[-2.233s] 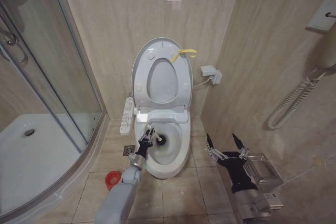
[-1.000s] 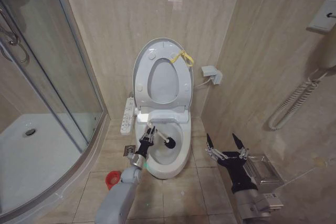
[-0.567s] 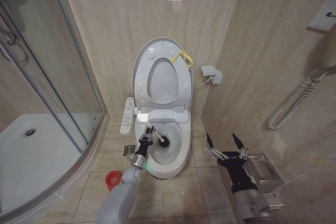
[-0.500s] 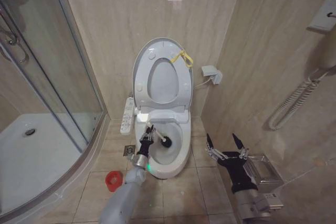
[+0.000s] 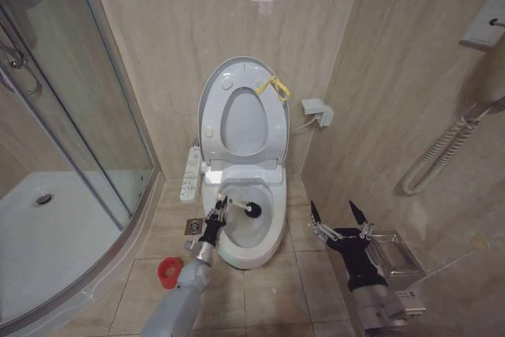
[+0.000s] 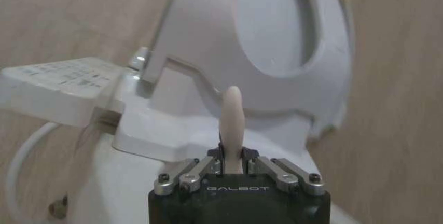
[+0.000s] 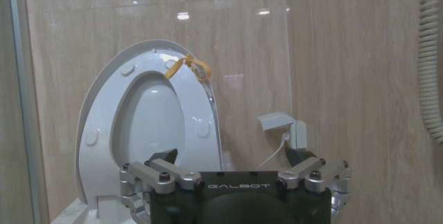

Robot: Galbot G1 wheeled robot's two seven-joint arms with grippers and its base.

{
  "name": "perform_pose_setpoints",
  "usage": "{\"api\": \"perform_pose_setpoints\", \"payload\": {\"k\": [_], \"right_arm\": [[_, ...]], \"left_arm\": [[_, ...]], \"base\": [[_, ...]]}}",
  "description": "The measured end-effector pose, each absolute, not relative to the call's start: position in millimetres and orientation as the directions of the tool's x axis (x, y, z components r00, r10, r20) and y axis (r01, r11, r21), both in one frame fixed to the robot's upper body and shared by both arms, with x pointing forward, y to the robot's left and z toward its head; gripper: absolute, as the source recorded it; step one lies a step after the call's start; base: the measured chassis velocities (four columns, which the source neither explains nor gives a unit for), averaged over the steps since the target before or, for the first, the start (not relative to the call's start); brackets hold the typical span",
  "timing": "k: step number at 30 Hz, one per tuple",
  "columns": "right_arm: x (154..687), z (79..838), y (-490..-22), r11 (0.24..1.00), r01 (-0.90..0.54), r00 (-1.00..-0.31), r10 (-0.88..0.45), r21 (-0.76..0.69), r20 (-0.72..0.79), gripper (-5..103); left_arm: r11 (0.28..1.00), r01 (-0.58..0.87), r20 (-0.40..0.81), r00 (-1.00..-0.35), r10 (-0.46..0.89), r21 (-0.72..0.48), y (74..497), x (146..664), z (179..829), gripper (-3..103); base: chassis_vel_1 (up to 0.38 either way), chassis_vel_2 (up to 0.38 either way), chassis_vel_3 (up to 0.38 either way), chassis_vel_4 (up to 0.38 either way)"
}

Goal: Open the toilet lid, clean the toilet bowl with a toilet brush, close the toilet lid, and flush.

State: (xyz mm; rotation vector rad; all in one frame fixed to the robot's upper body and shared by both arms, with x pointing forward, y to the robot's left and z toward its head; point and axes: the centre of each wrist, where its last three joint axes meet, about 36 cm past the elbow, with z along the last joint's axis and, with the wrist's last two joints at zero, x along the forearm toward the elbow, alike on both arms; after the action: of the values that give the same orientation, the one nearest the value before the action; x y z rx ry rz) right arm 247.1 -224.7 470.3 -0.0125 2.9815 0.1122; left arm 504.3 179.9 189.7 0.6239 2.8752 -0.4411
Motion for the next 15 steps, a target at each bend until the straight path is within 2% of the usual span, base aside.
{"api": "perform_pose_setpoints", "payload": {"k": [3, 5, 9, 10, 12, 15], "right_arm": [[247.2, 470.2, -224.7, 0.997, -0.014, -0.988, -0.002, 0.074, -0.158, 100], [247.1, 470.3, -224.7, 0.997, -0.014, -0.988, -0.002, 0.074, -0.158, 100], [247.1, 470.2, -224.7, 0.997, -0.014, -0.988, -0.002, 0.074, -0.157, 100], [247.1, 470.2, -224.7, 0.997, -0.014, -0.988, -0.002, 0.074, -0.157, 100], [247.1, 470.3, -224.7, 0.997, -0.014, -0.988, -0.002, 0.074, -0.157, 100], [247.1, 470.3, -224.7, 0.997, -0.014, -0.988, -0.002, 0.074, -0.158, 100]], "left_arm": [[0.874, 0.447, -0.214, -0.888, 0.407, -0.190, 182.3, 507.4, 189.1, 18], [0.874, 0.448, -0.219, -0.887, 0.407, -0.190, 180.5, 509.8, 190.4, 18], [0.837, 0.416, -0.249, -0.905, 0.344, -0.355, 157.2, 513.8, 202.6, 18], [0.837, 0.416, -0.249, -0.905, 0.344, -0.355, 157.2, 513.8, 202.6, 18], [0.781, 0.396, -0.268, -0.916, 0.299, -0.482, 143.7, 513.6, 213.0, 18], [0.745, 0.393, -0.281, -0.918, 0.281, -0.538, 140.7, 513.5, 218.1, 18]], "base": [[0.000, 0.000, 0.000, 0.000], [0.000, 0.000, 0.000, 0.000], [0.000, 0.000, 0.000, 0.000], [0.000, 0.000, 0.000, 0.000], [0.000, 0.000, 0.000, 0.000], [0.000, 0.000, 0.000, 0.000]]}}
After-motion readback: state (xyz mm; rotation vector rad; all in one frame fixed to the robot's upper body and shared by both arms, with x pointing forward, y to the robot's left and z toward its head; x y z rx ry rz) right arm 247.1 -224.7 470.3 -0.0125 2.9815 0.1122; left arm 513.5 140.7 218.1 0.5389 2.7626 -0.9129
